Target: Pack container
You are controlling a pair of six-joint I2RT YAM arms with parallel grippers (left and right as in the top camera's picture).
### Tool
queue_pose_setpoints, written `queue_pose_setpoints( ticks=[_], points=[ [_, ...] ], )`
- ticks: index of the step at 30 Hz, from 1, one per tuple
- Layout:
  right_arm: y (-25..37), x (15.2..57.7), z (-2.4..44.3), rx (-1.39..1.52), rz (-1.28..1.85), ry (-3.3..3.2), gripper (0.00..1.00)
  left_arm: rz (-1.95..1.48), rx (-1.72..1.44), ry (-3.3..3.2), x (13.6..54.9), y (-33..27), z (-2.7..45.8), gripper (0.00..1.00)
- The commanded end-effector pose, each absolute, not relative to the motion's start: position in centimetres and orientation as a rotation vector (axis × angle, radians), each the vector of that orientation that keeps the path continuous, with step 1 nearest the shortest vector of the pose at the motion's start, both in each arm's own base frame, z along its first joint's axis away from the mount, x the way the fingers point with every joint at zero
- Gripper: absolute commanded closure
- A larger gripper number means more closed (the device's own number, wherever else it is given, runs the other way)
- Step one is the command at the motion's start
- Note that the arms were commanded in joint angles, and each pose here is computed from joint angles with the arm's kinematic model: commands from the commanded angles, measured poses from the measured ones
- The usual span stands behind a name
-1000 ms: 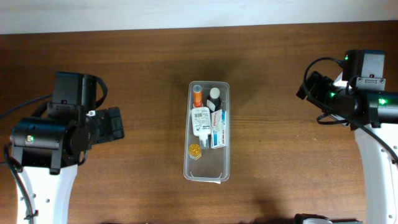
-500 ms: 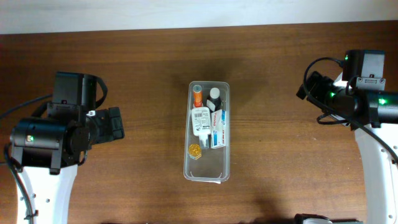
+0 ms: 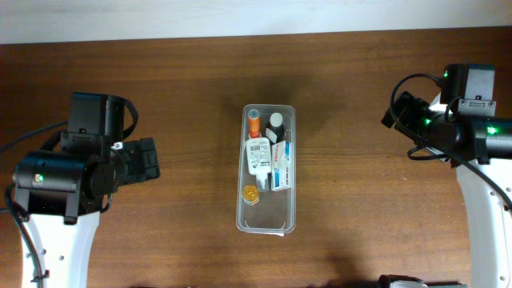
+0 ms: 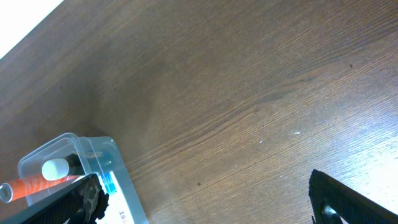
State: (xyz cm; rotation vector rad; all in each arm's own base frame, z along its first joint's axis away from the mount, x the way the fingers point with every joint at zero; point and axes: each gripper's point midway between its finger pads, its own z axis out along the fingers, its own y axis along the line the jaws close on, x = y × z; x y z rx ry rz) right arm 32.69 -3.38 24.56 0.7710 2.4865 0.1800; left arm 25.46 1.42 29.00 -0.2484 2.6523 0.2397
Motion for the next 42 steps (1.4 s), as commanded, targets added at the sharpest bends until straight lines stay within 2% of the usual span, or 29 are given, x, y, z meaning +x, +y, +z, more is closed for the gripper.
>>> queue_pose_setpoints(
  ticks=[1,21,28,31,37,42],
  points=[
    [-3.4,32.8,24.7,0.769,0.186,2.483,0.02,0.257,-0.245,2.63,25.4,1.8,29.7,0.01],
    [-3.4,32.6,24.6,0.703,0.163,2.512,0.02,0.257,-0.245,2.63,25.4,1.8,29.7,0.01],
    [-3.1,28.1,23.1,0.566,0.081,2.715,0.02,0.257,-0.245,2.63,25.4,1.8,29.7,0.01],
    [-4.0,27.5,24.5,0.546,0.001,2.656,0.02,0.257,-0.245,2.63,25.4,1.8,29.7,0.01],
    [-3.4,27.2,29.3,0.18,-0.045,2.415,0.02,0.257,-0.245,2.63,25.4,1.8,29.7,0.01],
    [-3.0,25.3,31.1,0.021,-0.122,2.173,0.02,0.257,-0.245,2.63,25.4,1.8,29.7,0.01]
  ],
)
